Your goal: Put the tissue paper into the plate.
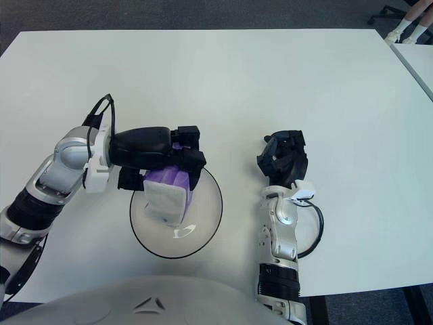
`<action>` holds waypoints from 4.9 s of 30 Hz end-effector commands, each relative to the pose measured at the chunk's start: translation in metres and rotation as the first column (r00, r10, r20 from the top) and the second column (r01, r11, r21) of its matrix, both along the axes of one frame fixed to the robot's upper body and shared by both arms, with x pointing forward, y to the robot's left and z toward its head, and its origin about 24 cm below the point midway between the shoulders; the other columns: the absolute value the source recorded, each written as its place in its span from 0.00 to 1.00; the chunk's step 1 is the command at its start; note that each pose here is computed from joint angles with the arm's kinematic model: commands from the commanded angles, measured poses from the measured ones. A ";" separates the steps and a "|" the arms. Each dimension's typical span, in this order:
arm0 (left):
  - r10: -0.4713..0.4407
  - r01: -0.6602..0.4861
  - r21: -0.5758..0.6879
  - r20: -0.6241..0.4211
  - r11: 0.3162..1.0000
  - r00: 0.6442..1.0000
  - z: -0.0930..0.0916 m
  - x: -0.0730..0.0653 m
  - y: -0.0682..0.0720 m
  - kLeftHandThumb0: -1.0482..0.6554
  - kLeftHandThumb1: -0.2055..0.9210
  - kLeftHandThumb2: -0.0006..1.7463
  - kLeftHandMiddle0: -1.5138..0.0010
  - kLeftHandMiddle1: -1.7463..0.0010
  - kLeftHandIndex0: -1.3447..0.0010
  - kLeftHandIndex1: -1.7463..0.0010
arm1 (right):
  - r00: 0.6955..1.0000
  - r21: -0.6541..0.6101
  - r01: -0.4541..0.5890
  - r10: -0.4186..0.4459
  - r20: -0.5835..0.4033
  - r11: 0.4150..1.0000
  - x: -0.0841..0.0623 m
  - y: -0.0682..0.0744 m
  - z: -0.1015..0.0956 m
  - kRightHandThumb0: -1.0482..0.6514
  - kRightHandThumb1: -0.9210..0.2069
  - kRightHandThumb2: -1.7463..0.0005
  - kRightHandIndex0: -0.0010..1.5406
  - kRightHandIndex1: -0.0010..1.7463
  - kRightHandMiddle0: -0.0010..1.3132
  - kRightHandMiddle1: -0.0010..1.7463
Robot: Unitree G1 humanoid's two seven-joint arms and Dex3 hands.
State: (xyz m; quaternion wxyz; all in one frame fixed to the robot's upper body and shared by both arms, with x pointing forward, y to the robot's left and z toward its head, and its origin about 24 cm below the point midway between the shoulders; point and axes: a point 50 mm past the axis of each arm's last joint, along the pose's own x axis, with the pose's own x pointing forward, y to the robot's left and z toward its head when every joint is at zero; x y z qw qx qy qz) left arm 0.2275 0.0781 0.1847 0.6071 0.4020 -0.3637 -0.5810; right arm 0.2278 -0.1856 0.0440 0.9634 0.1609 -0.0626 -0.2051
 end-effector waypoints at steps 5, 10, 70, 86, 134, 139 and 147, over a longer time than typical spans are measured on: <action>-0.025 -0.006 0.169 0.179 0.986 0.984 0.014 0.004 0.010 0.50 0.49 0.71 0.69 0.00 0.62 0.03 | 0.966 0.111 0.043 -0.013 -0.257 0.993 -0.018 0.011 -0.048 0.39 0.26 0.47 0.41 0.87 0.28 1.00; -0.020 -0.014 0.159 0.212 0.987 0.977 0.007 0.009 0.007 0.07 0.92 0.36 0.96 0.86 0.95 0.86 | 0.967 0.130 0.051 -0.016 -0.256 0.990 -0.017 0.012 -0.048 0.38 0.29 0.44 0.42 0.92 0.30 1.00; 0.603 -0.528 -0.552 -0.056 0.646 0.796 0.005 0.031 0.077 0.35 0.59 0.65 0.45 0.01 0.64 0.01 | 0.975 0.140 0.012 0.019 -0.219 0.990 -0.017 0.012 -0.050 0.38 0.27 0.46 0.41 0.88 0.29 1.00; 0.753 -0.724 -0.678 -0.411 0.125 0.514 -0.039 0.023 0.096 0.35 0.54 0.70 0.29 0.00 0.59 0.00 | 0.975 0.141 -0.002 0.034 -0.220 0.990 -0.015 0.013 -0.053 0.39 0.26 0.47 0.41 0.87 0.29 1.00; 0.533 -0.932 -0.231 -0.845 -0.280 0.049 -0.142 -0.004 0.107 0.34 0.48 0.74 0.19 0.00 0.56 0.00 | 0.976 0.104 -0.067 0.086 -0.197 0.992 -0.008 0.022 -0.048 0.38 0.29 0.44 0.45 0.86 0.30 1.00; 0.518 -0.939 -0.210 -0.854 -0.271 0.042 -0.149 -0.008 0.104 0.34 0.49 0.74 0.20 0.00 0.56 0.00 | 0.976 0.094 -0.078 0.095 -0.195 0.992 -0.007 0.021 -0.049 0.38 0.29 0.44 0.46 0.87 0.31 1.00; 0.513 -0.947 -0.193 -0.857 -0.257 0.036 -0.156 -0.013 0.101 0.34 0.51 0.72 0.20 0.00 0.58 0.00 | 0.976 0.076 -0.094 0.107 -0.189 0.993 -0.006 0.021 -0.050 0.38 0.31 0.43 0.47 0.87 0.31 1.00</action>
